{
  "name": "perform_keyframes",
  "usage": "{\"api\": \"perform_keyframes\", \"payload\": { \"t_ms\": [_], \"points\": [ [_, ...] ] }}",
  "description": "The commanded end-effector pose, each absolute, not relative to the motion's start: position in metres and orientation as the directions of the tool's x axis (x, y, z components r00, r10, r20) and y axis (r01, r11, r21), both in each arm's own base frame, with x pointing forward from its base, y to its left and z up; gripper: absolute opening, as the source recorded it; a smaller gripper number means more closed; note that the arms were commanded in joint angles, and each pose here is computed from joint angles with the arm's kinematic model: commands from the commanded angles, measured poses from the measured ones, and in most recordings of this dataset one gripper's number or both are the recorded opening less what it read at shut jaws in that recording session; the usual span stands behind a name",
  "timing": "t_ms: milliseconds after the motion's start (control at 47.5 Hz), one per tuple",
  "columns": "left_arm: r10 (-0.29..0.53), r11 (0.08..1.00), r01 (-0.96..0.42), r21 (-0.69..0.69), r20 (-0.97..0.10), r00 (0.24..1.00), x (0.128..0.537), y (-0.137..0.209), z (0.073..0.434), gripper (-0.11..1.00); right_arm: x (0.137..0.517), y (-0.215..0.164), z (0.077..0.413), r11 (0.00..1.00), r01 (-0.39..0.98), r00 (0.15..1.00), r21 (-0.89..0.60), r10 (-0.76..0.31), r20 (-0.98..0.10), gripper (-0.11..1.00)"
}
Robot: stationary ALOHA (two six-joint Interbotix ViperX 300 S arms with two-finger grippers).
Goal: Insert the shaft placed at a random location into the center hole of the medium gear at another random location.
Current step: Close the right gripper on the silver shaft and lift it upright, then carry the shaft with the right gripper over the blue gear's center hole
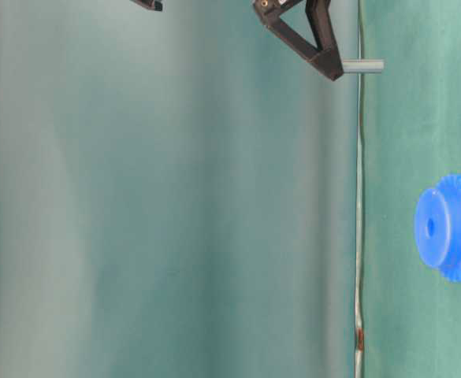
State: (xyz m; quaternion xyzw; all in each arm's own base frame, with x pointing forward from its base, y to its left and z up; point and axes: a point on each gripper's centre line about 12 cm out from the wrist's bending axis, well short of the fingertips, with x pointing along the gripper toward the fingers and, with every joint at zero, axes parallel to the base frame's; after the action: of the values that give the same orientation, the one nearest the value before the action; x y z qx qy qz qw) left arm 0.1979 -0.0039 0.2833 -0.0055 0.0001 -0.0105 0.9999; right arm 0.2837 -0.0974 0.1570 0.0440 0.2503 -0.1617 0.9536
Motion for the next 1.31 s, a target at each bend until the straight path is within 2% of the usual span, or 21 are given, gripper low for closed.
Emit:
{"api": "perform_keyframes", "payload": {
  "t_ms": [0,295,884,1284],
  "points": [
    [-0.023,1.0,0.023,-0.013,0.029,0.999,0.2,-0.004,0.294,0.0,0.291,-0.096,0.17,0.945,0.328,0.847,0.019,-0.285,-0.45,0.14],
    [-0.024,1.0,0.025,-0.011,0.031,0.999,0.2,-0.005,0.294,0.0,0.316,-0.082,0.174,0.954,0.295,0.874,0.055,-0.246,-0.419,0.14],
    [-0.024,1.0,0.025,-0.011,0.029,0.999,0.2,-0.005,0.295,0.0,0.402,-0.056,0.184,0.981,0.183,0.91,0.06,-0.146,-0.388,0.14],
    [-0.023,1.0,0.023,-0.013,0.028,0.999,0.2,-0.004,0.294,0.0,0.419,-0.053,0.177,0.983,0.17,0.905,0.061,-0.132,-0.405,0.14]
  ]
}}
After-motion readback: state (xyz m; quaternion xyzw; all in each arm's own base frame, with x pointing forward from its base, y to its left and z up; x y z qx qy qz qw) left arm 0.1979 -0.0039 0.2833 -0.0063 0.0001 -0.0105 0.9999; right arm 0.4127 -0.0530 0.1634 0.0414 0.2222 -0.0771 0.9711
